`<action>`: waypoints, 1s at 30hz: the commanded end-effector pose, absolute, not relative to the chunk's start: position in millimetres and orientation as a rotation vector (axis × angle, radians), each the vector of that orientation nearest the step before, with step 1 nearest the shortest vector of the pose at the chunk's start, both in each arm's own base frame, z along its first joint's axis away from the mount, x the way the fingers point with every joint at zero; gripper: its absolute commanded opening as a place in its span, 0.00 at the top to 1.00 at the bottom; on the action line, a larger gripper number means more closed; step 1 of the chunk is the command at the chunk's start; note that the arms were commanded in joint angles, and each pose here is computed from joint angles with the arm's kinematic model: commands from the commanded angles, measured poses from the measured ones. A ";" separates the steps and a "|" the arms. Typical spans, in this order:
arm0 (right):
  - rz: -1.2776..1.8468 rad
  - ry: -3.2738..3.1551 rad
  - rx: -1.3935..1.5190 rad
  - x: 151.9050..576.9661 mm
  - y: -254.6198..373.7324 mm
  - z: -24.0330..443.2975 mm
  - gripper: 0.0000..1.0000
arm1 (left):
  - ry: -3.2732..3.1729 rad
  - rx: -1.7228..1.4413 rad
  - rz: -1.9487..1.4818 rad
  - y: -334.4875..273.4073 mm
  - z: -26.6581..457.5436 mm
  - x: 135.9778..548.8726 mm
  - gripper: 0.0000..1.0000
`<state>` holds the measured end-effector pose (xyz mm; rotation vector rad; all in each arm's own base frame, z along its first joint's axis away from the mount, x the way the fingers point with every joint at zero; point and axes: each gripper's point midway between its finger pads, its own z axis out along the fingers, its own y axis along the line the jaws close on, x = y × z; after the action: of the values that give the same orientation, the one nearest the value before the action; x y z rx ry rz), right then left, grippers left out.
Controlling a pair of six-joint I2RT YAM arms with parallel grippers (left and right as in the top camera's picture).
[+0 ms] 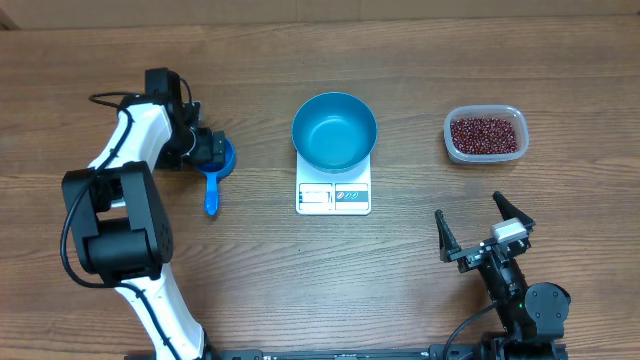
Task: Scoop item into bowl and weigh 150g on scale
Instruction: 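Lower the left gripper and grasp the blue scoop's cup rim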
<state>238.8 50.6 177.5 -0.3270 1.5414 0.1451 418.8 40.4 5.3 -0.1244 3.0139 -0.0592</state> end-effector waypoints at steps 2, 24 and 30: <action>0.145 1.538 -0.323 238.9 50.6 175.8 0.00 | 3.001 -0.099 -0.045 43.5 5.8 426.0 0.00; 0.145 1.538 -0.323 238.9 50.6 175.8 0.00 | 2.999 -0.099 -0.045 43.4 5.9 426.6 0.96; 0.145 1.538 -0.323 238.9 50.6 175.8 0.00 | 3.010 -0.099 -0.048 43.0 10.6 425.6 0.96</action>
<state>238.8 50.6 177.5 -0.3270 1.5414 0.1451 420.0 40.6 6.7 -0.1038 3.0145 -0.0574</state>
